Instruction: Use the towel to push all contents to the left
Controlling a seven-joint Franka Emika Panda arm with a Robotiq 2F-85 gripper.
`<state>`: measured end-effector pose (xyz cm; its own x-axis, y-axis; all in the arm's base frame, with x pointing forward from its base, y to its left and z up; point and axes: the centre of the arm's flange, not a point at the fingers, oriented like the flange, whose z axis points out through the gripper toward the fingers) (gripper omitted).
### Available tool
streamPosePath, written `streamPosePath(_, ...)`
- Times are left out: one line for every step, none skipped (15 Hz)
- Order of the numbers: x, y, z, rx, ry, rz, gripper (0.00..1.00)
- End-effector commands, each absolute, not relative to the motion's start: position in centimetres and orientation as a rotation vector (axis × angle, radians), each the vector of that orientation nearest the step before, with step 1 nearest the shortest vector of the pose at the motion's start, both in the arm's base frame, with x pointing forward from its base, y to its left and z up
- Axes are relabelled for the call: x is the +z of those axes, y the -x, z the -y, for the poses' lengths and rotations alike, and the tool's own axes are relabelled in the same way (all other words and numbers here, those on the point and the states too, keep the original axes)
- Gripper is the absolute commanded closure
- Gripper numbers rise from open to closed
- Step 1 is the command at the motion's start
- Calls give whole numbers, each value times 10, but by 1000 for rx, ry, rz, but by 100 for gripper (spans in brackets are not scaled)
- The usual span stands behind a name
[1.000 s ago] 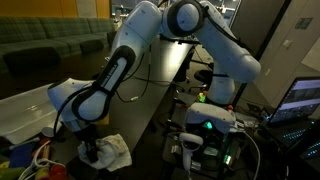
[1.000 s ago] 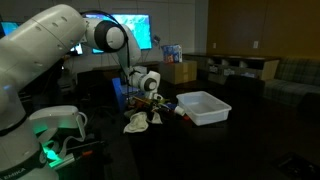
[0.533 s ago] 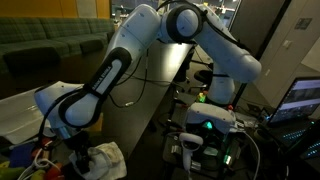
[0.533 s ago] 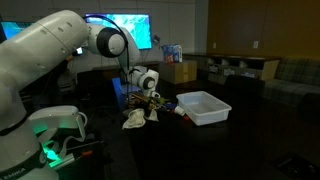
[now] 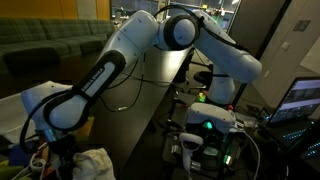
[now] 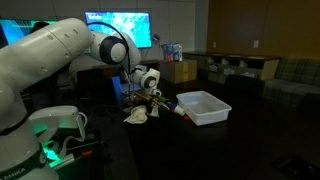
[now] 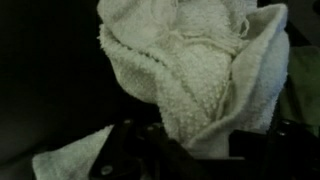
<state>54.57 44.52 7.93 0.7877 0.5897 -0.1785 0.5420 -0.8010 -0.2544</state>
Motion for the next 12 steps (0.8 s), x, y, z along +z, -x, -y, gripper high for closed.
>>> streamPosePath(101, -568, -474, 307, 2736, 832, 99)
streamPosePath(106, -570, -478, 293, 2724, 826, 99)
streamPosePath(112, -570, -480, 275, 2713, 821, 99)
streamPosePath(118, -572, -482, 258, 2706, 814, 99)
streamPosePath(119, -573, -482, 244, 2702, 811, 99)
streamPosePath(121, -575, -482, 240, 2699, 805, 99)
streamPosePath(124, -577, -479, 236, 2700, 800, 99)
streamPosePath(126, -579, -477, 227, 2703, 795, 99)
streamPosePath(125, -583, -468, 206, 2728, 790, 99)
streamPosePath(124, -586, -465, 190, 2738, 780, 99)
streamPosePath(124, -591, -450, 170, 2777, 762, 99)
streamPosePath(121, -597, -441, 154, 2800, 745, 99)
